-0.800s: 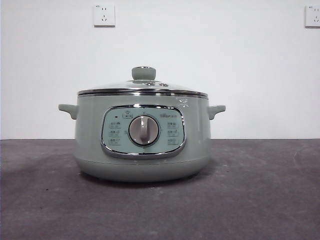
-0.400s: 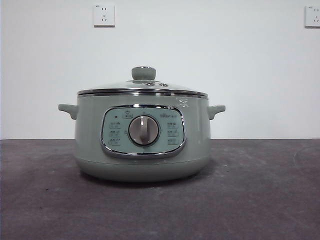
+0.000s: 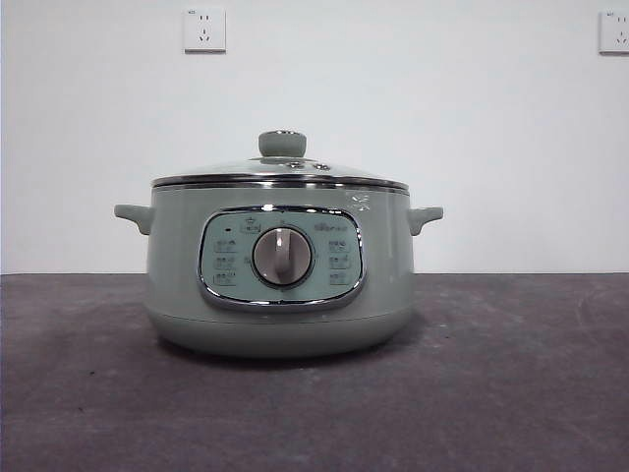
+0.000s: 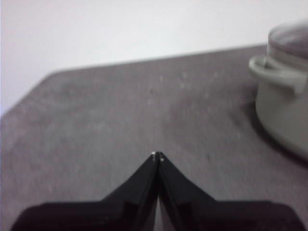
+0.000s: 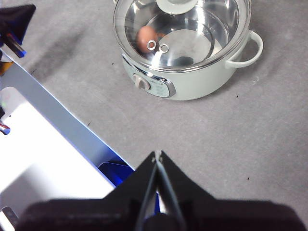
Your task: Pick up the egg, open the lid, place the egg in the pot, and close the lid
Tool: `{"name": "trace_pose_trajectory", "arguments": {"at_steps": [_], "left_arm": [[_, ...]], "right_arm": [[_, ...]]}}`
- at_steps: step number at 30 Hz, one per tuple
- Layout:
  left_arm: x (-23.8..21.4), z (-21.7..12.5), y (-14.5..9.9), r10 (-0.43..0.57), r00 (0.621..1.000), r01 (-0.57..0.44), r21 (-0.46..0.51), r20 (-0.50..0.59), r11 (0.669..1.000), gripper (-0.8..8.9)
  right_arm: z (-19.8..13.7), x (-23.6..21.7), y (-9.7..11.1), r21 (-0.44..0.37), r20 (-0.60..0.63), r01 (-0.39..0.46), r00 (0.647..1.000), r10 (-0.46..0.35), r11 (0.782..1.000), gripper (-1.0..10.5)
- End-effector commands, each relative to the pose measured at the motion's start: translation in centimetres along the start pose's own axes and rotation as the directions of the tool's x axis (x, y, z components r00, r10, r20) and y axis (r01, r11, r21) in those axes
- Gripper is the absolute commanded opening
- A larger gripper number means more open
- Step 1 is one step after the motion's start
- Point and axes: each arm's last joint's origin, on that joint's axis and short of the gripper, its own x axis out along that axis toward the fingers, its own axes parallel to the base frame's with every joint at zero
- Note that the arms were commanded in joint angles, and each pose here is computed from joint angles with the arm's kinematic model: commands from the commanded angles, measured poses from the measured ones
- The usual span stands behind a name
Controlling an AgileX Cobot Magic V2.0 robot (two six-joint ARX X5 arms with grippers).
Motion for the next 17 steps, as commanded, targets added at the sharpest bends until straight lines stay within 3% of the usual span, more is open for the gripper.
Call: {"name": "trace_pose_trajectory", "arguments": {"at_steps": [1,17], "left_arm": [[0.1,-0.61,-0.03,0.0,1.0,-0.001,-0.031,-0.026,1.0,-0.03],[0.1,-0.59,-0.03,0.0,1.0,-0.002,-0.049,-0.024,0.999,-0.03]], "right_arm": [[-0.15,-0.02,0.03,-0.004,-0.009,-0.001,1.0,0.001,1.0,0.0],[-0.16,-0.03,0.03,-0.004,-0.01,0.0,1.0,0.0,1.0,0.0]]}}
